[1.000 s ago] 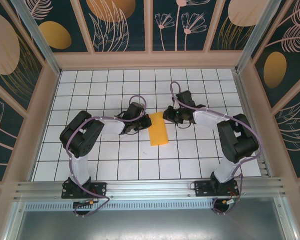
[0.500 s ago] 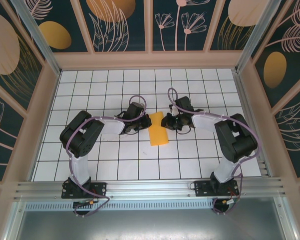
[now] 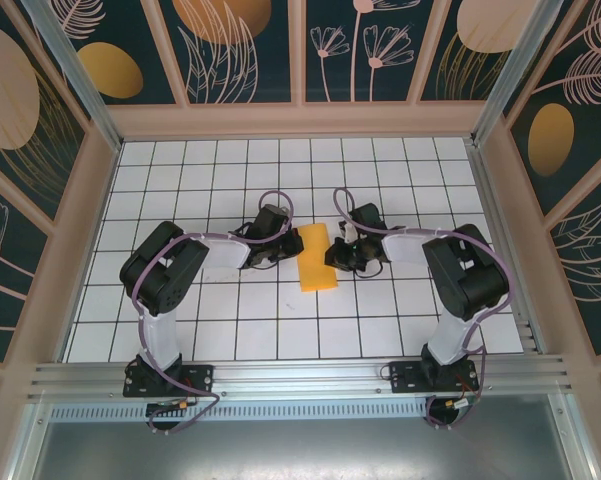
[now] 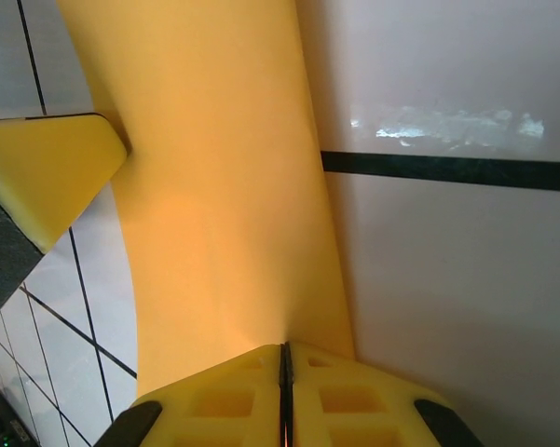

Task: Fold a paper plane with a square sheet of paper (pick it up from the middle)
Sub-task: Fold the square sheet of paper in half at the center of the table, then hold the square sheet of paper at the center of the table.

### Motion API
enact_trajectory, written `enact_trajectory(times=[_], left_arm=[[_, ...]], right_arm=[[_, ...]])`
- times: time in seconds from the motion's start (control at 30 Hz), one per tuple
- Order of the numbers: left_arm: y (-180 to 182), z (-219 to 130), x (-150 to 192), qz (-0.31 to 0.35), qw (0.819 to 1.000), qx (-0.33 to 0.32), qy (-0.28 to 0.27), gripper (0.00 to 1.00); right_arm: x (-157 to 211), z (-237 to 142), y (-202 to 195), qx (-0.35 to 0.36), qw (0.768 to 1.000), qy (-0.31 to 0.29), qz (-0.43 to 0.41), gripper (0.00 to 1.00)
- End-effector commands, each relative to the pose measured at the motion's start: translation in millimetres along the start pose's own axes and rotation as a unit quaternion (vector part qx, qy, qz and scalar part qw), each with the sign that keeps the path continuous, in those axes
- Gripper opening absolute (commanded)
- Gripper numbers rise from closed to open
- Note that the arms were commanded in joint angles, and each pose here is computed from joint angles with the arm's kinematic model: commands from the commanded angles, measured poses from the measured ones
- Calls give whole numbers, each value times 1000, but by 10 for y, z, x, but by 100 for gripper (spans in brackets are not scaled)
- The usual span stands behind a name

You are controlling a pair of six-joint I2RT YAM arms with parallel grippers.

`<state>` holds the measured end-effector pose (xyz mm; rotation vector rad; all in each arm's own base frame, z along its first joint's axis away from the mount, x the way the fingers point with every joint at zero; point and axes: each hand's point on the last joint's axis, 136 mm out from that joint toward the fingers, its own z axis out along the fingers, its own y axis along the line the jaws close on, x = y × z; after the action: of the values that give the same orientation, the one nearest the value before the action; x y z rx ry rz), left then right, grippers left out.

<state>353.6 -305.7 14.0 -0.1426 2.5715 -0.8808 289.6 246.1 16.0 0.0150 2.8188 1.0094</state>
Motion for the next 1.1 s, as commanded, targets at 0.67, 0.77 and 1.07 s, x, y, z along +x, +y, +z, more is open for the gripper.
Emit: enact_trajectory(times=[0.67, 0.77, 1.07], left_arm=[[-56, -91, -105, 18, 1000, -20, 9, 9], [-436, -218, -273, 28, 999, 44, -9, 12], [-817, -123, -194, 28, 994, 105, 13, 19]], right_arm=[[672, -44, -428, 64, 996, 56, 18, 10], [679, -41, -437, 65, 996, 57, 16, 10], [697, -27, -438, 61, 996, 60, 15, 10]])
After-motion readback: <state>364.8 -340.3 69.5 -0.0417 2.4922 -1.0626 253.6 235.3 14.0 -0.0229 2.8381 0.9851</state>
